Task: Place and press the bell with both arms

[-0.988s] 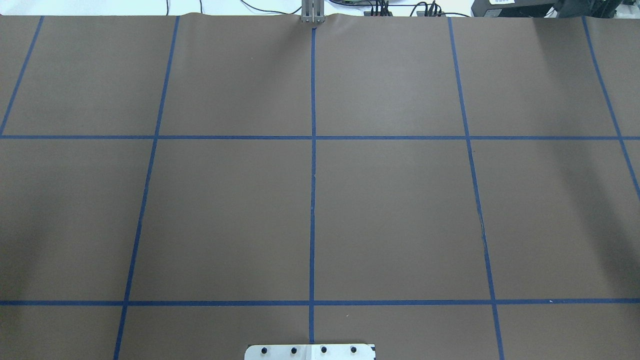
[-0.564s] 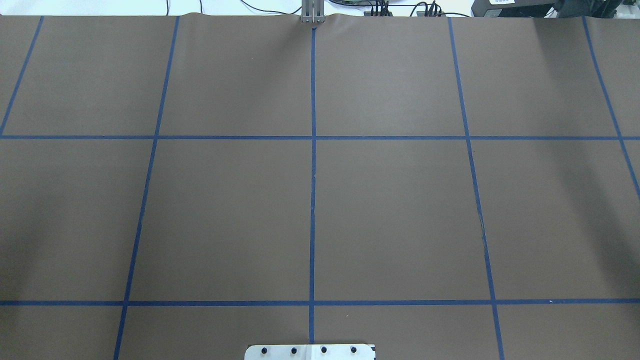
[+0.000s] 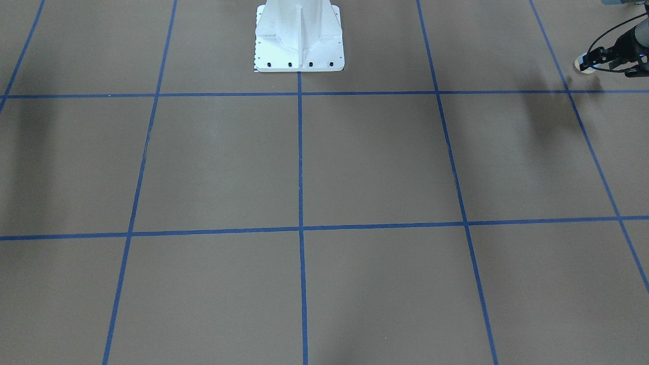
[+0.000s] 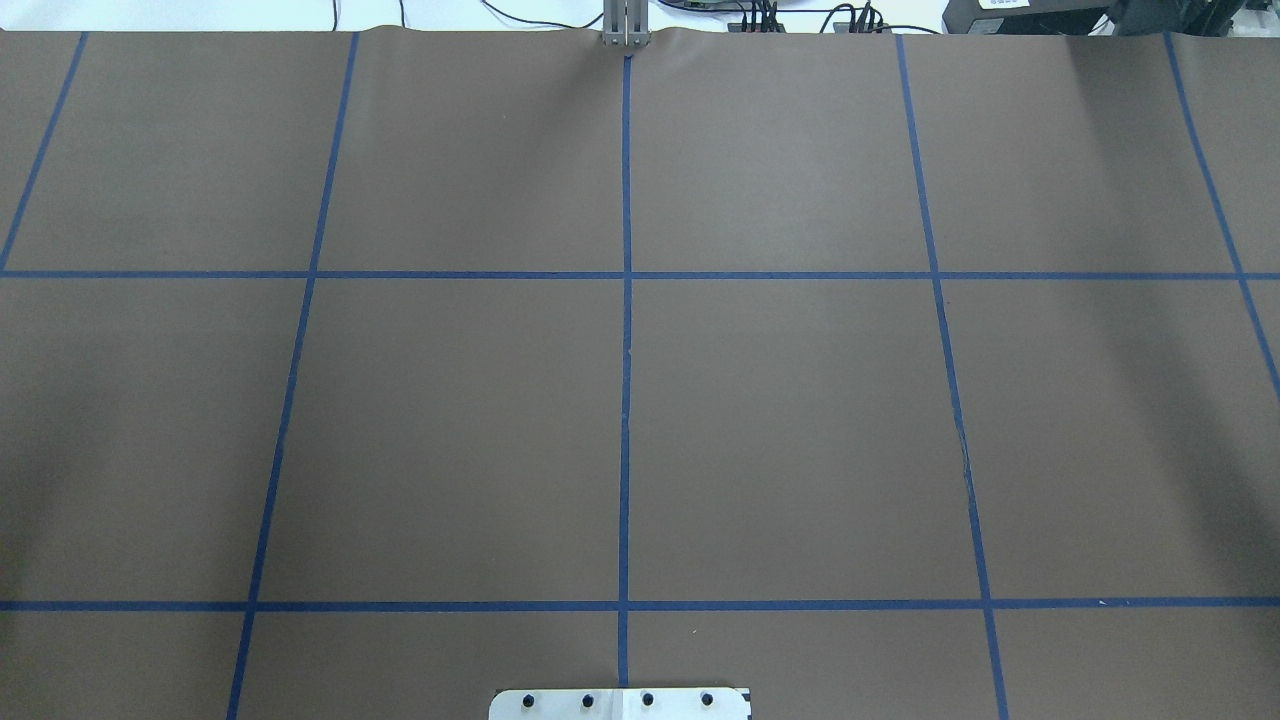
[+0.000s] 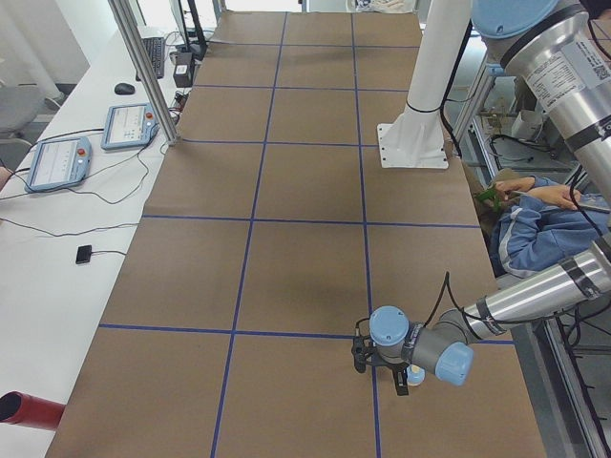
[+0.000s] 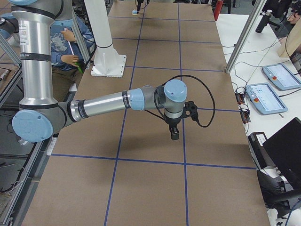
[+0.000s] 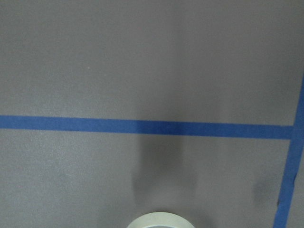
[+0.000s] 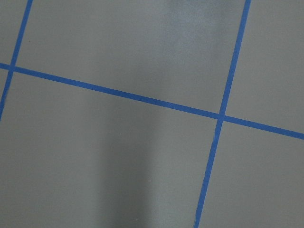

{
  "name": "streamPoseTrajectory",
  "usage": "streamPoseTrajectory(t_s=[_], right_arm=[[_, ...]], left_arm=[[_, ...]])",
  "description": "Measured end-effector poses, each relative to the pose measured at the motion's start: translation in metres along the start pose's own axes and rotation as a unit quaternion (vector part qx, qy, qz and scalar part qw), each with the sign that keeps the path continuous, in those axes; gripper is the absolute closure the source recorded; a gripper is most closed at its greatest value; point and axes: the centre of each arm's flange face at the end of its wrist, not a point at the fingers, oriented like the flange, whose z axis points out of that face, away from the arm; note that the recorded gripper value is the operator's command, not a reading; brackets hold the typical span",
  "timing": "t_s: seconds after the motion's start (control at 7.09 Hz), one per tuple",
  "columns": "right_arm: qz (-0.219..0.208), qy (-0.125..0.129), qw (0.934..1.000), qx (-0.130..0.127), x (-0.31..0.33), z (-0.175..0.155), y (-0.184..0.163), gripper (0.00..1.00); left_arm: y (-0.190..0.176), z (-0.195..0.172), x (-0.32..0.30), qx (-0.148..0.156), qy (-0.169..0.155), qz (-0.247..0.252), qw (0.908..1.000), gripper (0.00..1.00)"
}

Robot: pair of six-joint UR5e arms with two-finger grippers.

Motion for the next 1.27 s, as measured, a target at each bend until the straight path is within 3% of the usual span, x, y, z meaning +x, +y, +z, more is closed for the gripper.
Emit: streamPoseTrajectory(t_s=[0.56, 1.27], right_arm=[[-0.004, 0.000, 1.0000, 0.003, -0.004, -0.004, 0.001, 0.00], [-0.007, 0.000, 1.0000, 0.004, -0.010, -0.005, 0.011, 0.00]], left_arm=[[0.006, 0.015, 0.001, -0.036, -0.001, 0.016, 0.9992, 0.00], [0.007, 0.025, 0.007, -0.058, -0.003, 0.036, 0.9977, 0.01]])
